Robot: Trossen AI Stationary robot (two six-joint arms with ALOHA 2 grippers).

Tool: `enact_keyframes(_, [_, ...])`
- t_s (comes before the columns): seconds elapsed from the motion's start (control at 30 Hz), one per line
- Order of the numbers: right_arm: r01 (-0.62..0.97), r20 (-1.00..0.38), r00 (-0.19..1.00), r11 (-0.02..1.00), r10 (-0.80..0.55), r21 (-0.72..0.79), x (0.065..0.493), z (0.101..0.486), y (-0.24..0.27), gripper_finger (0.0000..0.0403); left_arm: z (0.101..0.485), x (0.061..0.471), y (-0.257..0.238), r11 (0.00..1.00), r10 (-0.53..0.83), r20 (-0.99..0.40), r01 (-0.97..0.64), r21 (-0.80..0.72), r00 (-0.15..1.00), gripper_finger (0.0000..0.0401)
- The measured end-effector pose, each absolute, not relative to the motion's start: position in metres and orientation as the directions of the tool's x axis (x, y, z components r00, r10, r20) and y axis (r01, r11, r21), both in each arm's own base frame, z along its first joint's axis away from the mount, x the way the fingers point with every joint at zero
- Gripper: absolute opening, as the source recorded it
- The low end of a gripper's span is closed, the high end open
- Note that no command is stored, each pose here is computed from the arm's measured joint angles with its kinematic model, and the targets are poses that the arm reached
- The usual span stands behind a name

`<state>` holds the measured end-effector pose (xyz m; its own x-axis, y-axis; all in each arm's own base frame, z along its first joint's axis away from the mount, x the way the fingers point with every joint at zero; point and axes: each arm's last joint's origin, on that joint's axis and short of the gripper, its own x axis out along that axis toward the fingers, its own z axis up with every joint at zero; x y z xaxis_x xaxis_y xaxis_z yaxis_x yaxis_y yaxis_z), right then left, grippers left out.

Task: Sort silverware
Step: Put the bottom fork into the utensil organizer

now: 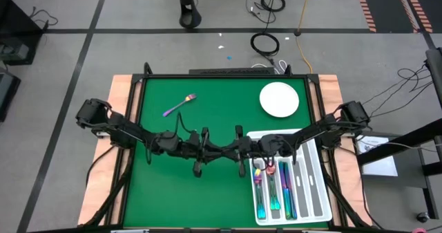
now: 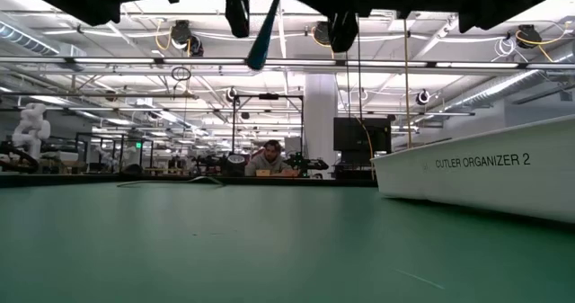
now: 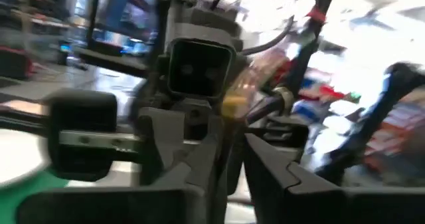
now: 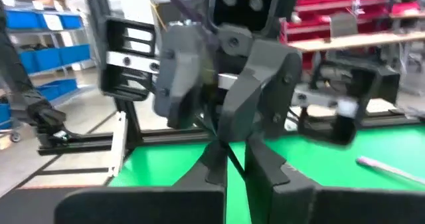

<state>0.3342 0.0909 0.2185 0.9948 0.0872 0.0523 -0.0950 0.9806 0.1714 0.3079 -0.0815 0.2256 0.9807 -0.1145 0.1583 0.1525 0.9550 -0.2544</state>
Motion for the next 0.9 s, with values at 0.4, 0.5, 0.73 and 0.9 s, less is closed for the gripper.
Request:
enact_keyframes(0.4, [-0.112,0.039,0.994,0.971,0.106,0.21,0.332,0.222,0.091,0.0002,0.24,0.287,-0.069,0.988,-0.046,-0.073,0.034,-0.154,0.996,0.0154])
enact_keyframes(0.5, [-0.1,0.018,0.995,0.969,0.098,0.225,0.329,0.227,0.091,0.0002,0.242,0.279,-0.067,0.99,-0.034,-0.131,0.015,-0.14,0.991,0.0157])
enact_keyframes(0.73, [-0.03,-0.084,0.995,0.966,0.054,0.258,0.317,0.236,0.087,0.0001,0.245,0.259,-0.068,0.992,-0.01,-0.268,-0.023,-0.121,0.963,0.0157])
enact_keyframes(0.9, [0.034,-0.219,0.975,0.94,0.043,0.339,0.307,0.234,0.087,0.0001,0.234,0.243,-0.079,0.983,0.143,-0.395,-0.178,-0.053,0.908,0.0157])
